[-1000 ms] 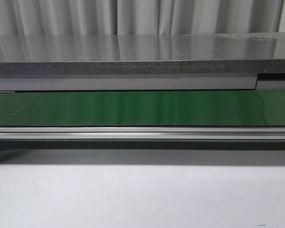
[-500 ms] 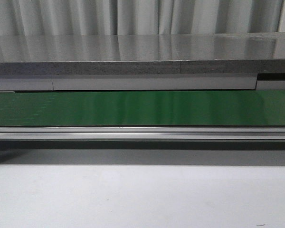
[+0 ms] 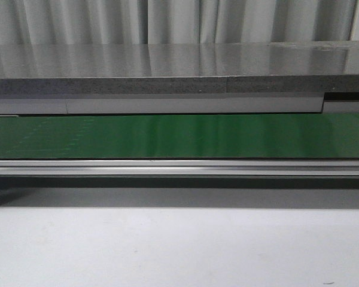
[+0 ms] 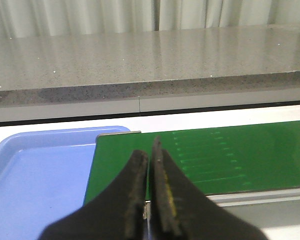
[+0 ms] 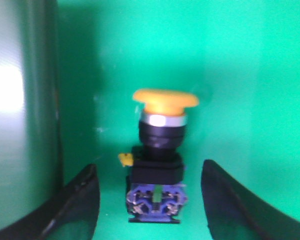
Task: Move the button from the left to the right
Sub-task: 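Lift the button off the belt and move it over the green bin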
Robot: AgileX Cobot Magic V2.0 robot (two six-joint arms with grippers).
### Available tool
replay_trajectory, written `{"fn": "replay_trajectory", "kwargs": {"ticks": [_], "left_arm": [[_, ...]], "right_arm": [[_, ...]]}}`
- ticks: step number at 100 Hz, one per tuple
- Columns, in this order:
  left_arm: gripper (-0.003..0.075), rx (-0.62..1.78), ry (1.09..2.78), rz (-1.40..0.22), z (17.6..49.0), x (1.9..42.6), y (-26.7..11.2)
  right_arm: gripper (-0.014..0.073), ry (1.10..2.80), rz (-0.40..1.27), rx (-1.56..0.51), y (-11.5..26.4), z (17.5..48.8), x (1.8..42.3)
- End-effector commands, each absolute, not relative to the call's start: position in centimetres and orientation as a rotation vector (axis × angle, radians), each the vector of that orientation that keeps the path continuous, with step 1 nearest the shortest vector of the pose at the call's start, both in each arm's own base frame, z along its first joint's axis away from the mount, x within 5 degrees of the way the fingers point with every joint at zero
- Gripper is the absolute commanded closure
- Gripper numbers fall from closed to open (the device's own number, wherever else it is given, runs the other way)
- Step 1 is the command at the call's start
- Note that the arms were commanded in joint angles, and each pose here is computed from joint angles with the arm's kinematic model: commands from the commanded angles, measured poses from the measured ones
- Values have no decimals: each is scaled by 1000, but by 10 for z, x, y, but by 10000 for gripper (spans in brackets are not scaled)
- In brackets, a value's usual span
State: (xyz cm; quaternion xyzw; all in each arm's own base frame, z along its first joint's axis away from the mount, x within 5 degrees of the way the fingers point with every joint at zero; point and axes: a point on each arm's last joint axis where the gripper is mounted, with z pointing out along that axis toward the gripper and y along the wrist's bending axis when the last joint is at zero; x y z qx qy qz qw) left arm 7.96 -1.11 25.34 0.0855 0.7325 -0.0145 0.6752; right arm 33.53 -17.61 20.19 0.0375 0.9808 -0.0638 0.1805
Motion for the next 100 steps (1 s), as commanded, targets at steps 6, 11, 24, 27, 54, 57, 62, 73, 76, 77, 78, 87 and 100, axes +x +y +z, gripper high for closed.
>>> {"fn": "replay_trajectory", "kwargs": {"ticks": [6,11,24,27,54,57,62,73,76,77,78,87,100], "left_arm": [[715,166,1547,-41,270,80,-11],[715,166,1547,-41,270,80,-11],[715,166,1547,-41,270,80,-11],[715,166,1547,-41,270,80,-11],[715,166,1547,-41,270,80,-11],[715,166,1547,-41,270,80,-11],[715,166,1547,-41,270,80,-11],[715,166,1547,-41,270,80,-11],[715,166,1547,-41,270,80,-11],[715,166,1547,-41,270,80,-11],[715,166,1547,-41,270,80,-11],[715,166,1547,-41,270,80,-11],[715,166,1547,-41,270,80,-11]], "right_arm": [[169,2563,-261,125,-176,257,334],[169,2520,-244,145,-172,266,333],[169,2394,-177,195,-157,293,332],[169,2366,-161,198,-152,299,332],[169,2166,-112,12,-83,353,328],[169,2143,-108,-20,-73,359,326],[169,2115,-101,-57,-61,367,322],[169,2062,-76,-124,-38,381,308],[169,2049,-70,-138,-33,384,303],[169,2048,-69,-141,-32,384,302],[169,2038,-67,-147,-30,386,300],[169,1980,-64,-171,-18,390,281],[169,1883,-63,-157,-9,387,246]]}}
